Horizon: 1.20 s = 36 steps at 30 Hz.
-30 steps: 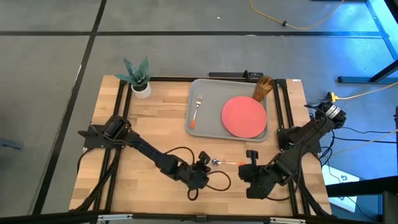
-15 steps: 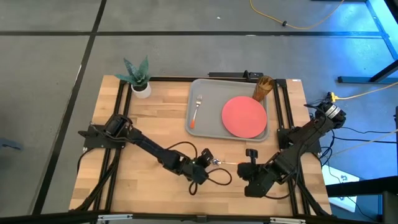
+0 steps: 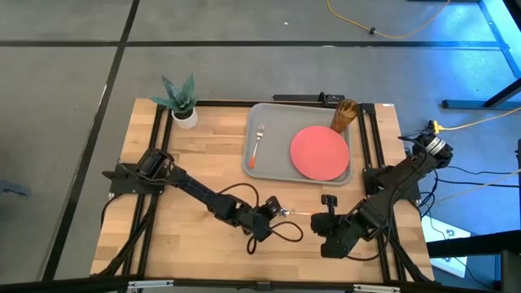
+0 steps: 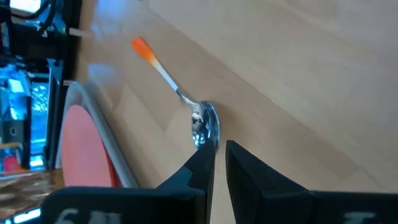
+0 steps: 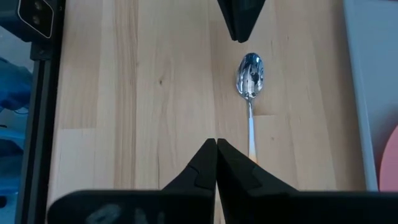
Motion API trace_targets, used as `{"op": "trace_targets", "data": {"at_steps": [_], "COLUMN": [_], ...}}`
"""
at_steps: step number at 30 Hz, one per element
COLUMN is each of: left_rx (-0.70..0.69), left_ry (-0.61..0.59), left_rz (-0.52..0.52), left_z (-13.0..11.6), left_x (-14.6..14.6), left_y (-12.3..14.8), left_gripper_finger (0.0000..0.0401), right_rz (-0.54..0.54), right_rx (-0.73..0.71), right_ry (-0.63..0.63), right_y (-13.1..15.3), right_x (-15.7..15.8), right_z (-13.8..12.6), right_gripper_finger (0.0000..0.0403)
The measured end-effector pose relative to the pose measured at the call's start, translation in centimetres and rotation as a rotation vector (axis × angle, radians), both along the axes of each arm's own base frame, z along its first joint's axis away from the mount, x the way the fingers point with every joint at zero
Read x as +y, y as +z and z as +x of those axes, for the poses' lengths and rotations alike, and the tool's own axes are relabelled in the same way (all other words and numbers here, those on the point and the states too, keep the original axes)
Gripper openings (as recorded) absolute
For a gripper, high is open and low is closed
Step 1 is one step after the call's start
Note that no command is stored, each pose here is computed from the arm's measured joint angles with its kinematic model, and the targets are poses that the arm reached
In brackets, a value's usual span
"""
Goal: Pick and place plate/cup/fork/spoon on tray
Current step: Put the orange spoon on the gray serving tray to the left of the pink plate
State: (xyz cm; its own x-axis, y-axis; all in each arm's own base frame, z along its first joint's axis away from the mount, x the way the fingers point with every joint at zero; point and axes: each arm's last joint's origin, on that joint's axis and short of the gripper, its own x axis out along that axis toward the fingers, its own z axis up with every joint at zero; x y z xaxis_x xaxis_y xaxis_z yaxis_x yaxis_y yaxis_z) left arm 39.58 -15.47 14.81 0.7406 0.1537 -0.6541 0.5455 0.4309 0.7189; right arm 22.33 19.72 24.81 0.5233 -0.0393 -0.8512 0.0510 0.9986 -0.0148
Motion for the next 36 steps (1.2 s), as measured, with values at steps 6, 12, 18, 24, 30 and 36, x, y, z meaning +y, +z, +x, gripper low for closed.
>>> {"op": "trace_targets", "data": {"at_steps": [6, 12, 18, 24, 30, 36], "left_rx": [-0.003, 0.002, 0.013, 0.019, 0.022, 0.037], "left_ry": [-0.024, -0.023, -0.037, -0.037, -0.049, -0.054], "left_rz": [-0.020, -0.025, -0.053, -0.084, -0.072, -0.058], "left_z": [0.4, 0.6, 0.8, 1.0, 1.0, 1.0], "left_x": [0.6, 1.2, 1.7, 2.2, 2.2, 2.4], "left_y": [0.0, 0.0, 0.0, 0.0, 0.0, -0.1], "left_gripper_finger": [0.0034, 0.0034, 0.0034, 0.0034, 0.0034, 0.0033], "right_rz": [0.001, 0.000, -0.001, -0.001, -0.002, -0.002], "right_rx": [0.001, 0.001, 0.001, 0.001, 0.001, 0.001], "right_ry": [0.001, 0.002, 0.002, 0.003, 0.003, 0.003], "right_y": [0.0, 0.0, 0.0, 0.0, 0.0, 0.0], "right_x": [0.0, 0.0, 0.0, 0.0, 0.0, 0.0], "right_z": [0.0, 0.0, 0.0, 0.0, 0.0, 0.0], "right_gripper_finger": [0.0010, 0.0010, 0.0010, 0.0010, 0.0010, 0.0010]}}
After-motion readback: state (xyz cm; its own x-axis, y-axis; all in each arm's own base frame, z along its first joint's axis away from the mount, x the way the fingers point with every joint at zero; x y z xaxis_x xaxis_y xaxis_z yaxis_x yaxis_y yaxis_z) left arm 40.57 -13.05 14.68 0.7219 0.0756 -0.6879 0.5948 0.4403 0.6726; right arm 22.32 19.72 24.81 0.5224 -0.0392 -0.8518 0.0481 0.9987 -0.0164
